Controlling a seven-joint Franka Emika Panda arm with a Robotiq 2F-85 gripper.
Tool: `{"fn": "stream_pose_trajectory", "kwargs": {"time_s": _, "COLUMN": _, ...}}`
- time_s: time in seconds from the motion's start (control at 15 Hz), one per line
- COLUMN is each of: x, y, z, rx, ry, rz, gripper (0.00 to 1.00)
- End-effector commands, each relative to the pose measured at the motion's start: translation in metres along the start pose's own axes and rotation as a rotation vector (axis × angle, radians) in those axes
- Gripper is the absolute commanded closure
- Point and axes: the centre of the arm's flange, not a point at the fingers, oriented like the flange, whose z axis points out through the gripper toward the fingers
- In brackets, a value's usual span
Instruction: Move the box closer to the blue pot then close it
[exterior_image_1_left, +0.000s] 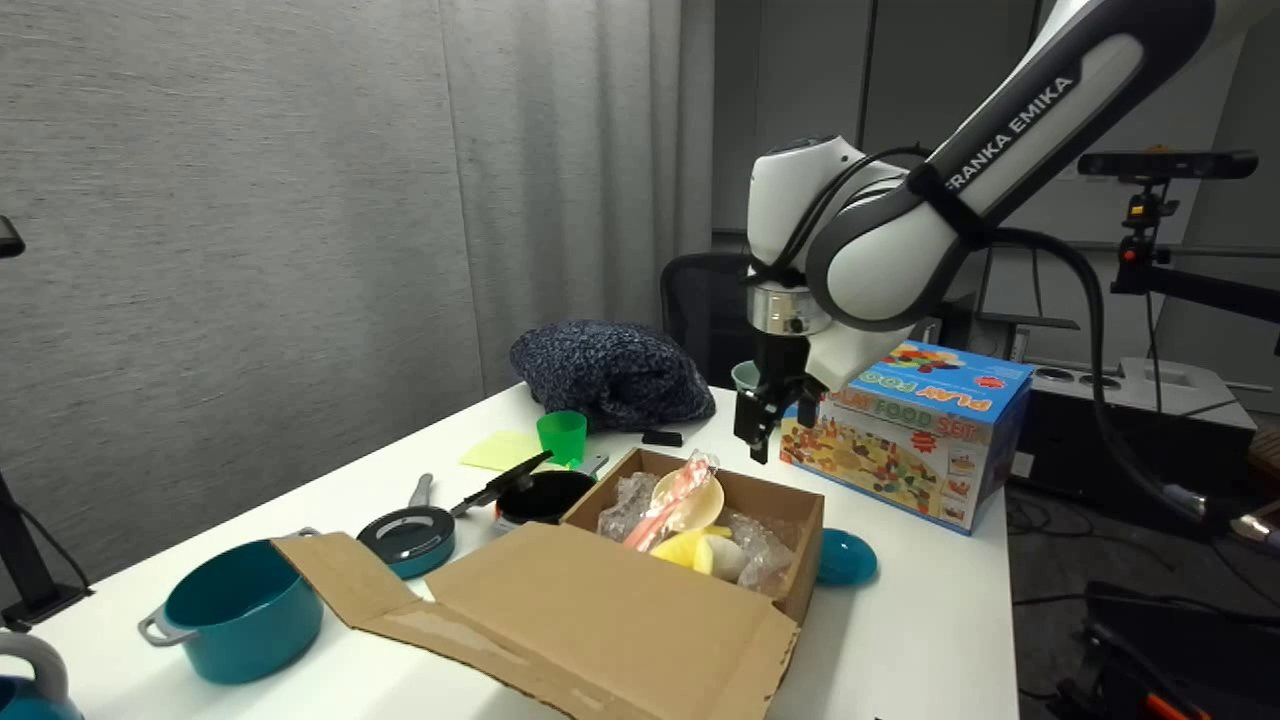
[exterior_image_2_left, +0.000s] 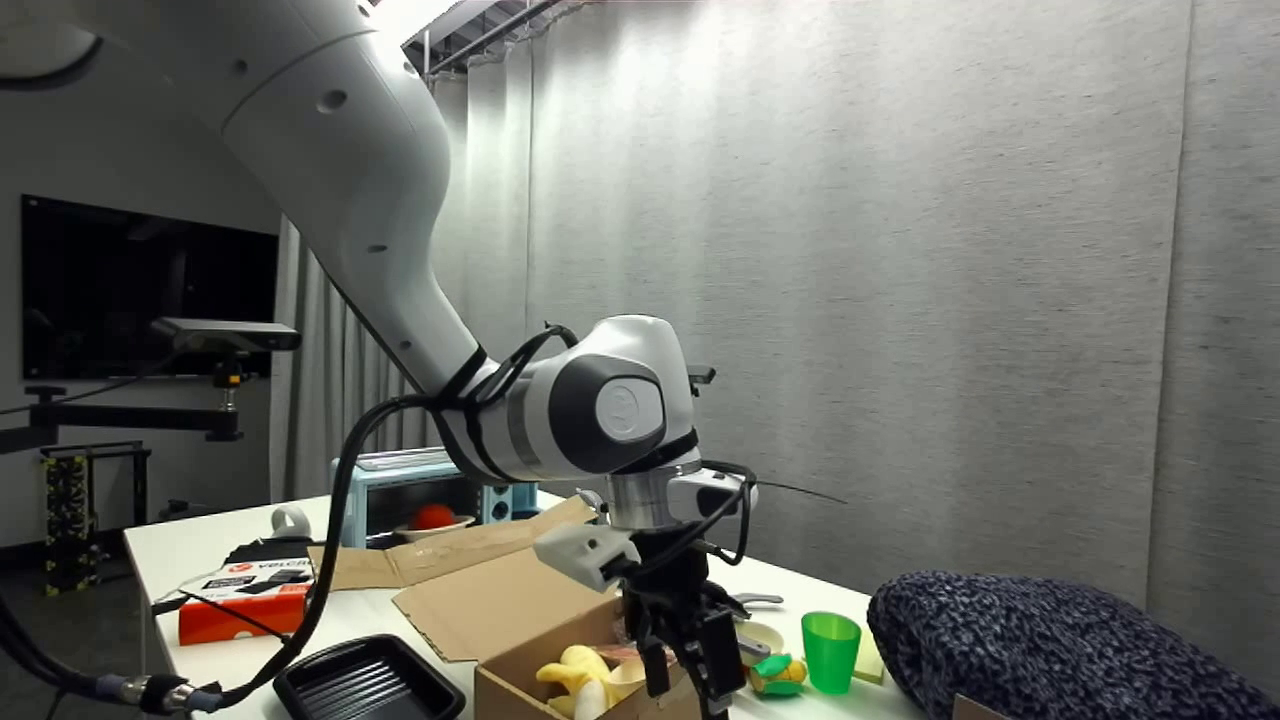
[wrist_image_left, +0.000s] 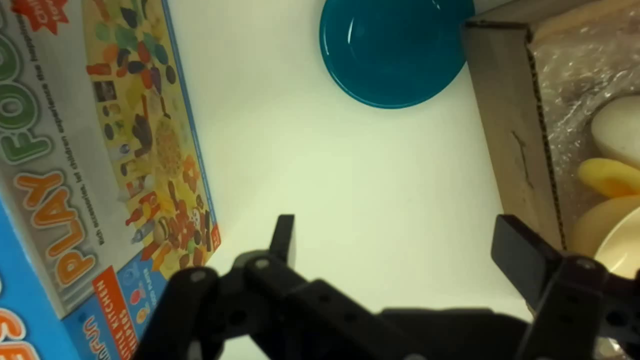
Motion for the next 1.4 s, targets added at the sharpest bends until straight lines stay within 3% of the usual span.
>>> {"fn": "stream_pose_trajectory", "kwargs": {"time_s": 0.0, "x": 0.026, "y": -0.006, "z": 0.015, "rx": 0.064, "ry": -0.016, "rz": 0.071, "gripper": 0.00}}
{"fn": "stream_pose_trajectory", "kwargs": {"time_s": 0.07, "x": 0.028, "y": -0.008, "z": 0.018, "rx": 0.083, "ry": -0.023, "rz": 0.084, "gripper": 0.00}}
{"fn": "stream_pose_trajectory", "kwargs": {"time_s": 0.13, "x": 0.030, "y": -0.011, "z": 0.021, "rx": 0.097, "ry": -0.024, "rz": 0.096, "gripper": 0.25}}
{"fn": "stream_pose_trajectory", "kwargs": {"time_s": 0.2, "x": 0.030, "y": -0.015, "z": 0.023, "rx": 0.109, "ry": -0.025, "rz": 0.098, "gripper": 0.26}}
{"fn": "stream_pose_trajectory", "kwargs": {"time_s": 0.33, "x": 0.031, "y": -0.021, "z": 0.022, "rx": 0.154, "ry": -0.052, "rz": 0.114, "gripper": 0.42}}
{"fn": "stream_pose_trajectory", "kwargs": {"time_s": 0.8, "x": 0.029, "y": -0.060, "z": -0.010, "rx": 0.420, "ry": -0.102, "rz": 0.086, "gripper": 0.95}}
{"fn": "stream_pose_trajectory", "kwargs": {"time_s": 0.87, "x": 0.029, "y": -0.067, "z": -0.015, "rx": 0.447, "ry": -0.107, "rz": 0.068, "gripper": 1.00}}
{"fn": "stream_pose_trajectory", "kwargs": {"time_s": 1.07, "x": 0.029, "y": -0.083, "z": -0.024, "rx": 0.499, "ry": -0.127, "rz": 0.027, "gripper": 1.00}}
{"fn": "stream_pose_trajectory", "kwargs": {"time_s": 1.33, "x": 0.031, "y": -0.082, "z": -0.029, "rx": 0.488, "ry": -0.134, "rz": -0.008, "gripper": 1.00}}
